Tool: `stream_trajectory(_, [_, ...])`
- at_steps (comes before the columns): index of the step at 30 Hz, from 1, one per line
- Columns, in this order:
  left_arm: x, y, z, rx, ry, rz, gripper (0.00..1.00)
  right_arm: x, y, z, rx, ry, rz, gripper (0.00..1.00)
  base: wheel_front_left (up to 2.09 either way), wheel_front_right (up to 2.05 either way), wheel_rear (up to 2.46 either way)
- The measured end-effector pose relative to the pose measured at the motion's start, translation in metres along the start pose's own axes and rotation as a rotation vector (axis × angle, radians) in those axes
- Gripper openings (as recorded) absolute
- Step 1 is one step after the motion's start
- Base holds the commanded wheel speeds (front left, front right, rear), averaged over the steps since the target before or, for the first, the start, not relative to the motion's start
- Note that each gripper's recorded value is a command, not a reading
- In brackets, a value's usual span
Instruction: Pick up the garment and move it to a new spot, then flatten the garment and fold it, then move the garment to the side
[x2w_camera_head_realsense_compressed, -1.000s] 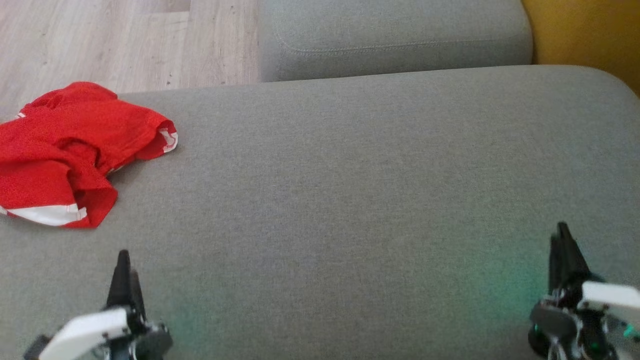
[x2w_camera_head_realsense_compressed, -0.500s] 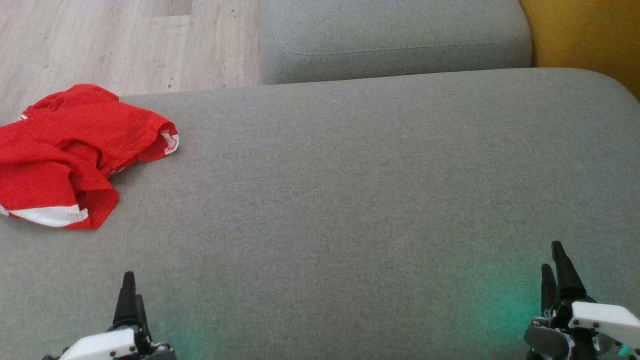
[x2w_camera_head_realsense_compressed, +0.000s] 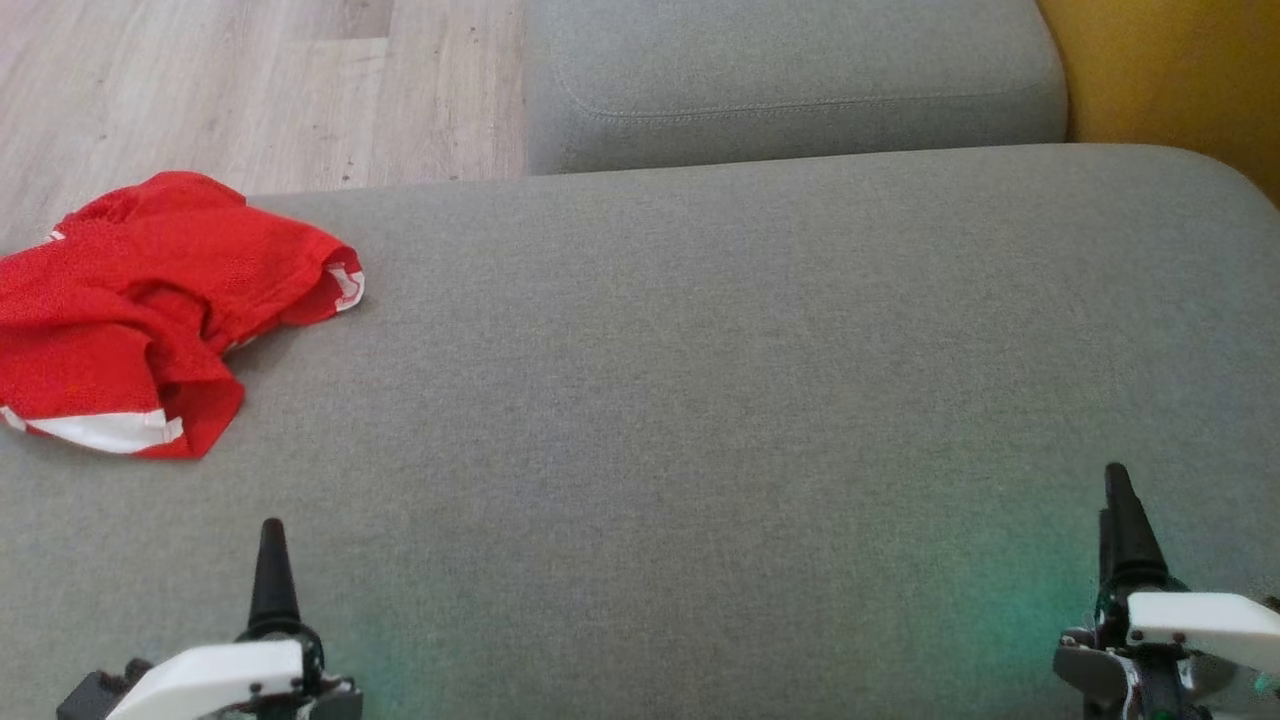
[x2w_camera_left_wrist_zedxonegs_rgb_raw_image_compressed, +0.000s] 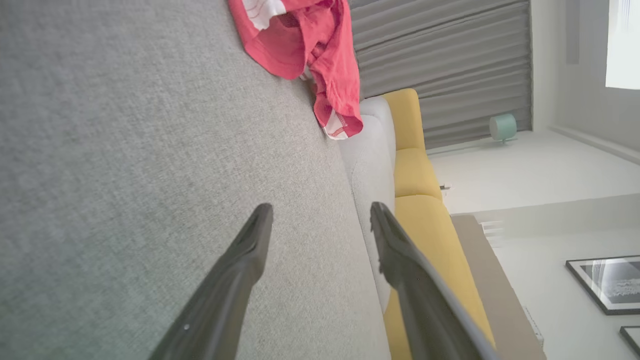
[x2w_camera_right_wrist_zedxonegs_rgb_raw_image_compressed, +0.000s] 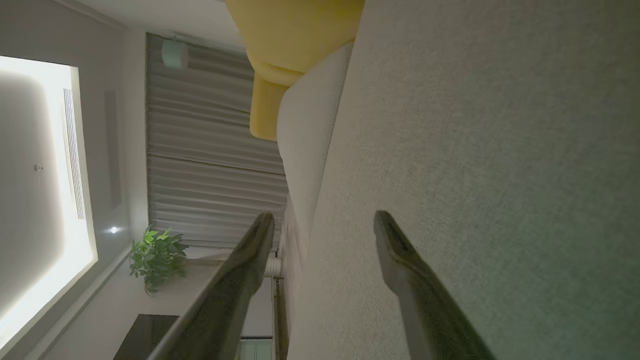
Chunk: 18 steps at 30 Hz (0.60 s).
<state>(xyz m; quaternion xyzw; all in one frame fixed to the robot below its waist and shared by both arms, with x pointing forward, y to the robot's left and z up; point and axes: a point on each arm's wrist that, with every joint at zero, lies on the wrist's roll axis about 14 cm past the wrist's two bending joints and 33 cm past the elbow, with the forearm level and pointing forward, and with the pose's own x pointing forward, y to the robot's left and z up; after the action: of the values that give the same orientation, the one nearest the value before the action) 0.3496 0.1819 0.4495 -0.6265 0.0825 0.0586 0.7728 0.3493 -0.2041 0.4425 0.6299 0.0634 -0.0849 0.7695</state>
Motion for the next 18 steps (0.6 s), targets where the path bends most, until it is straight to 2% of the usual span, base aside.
stream_trajectory(11, [-0.002,-0.010,-0.003,0.197,-0.003,-0.023,1.00,0.002,0.020,-0.008,-0.196,0.014,0.061,1.00,0.00,0.00,0.00])
stream_trajectory(18, [-0.005,-0.014,-0.009,0.324,0.004,-0.039,1.00,-0.002,0.018,-0.020,-0.322,0.044,0.067,1.00,0.00,0.00,0.00])
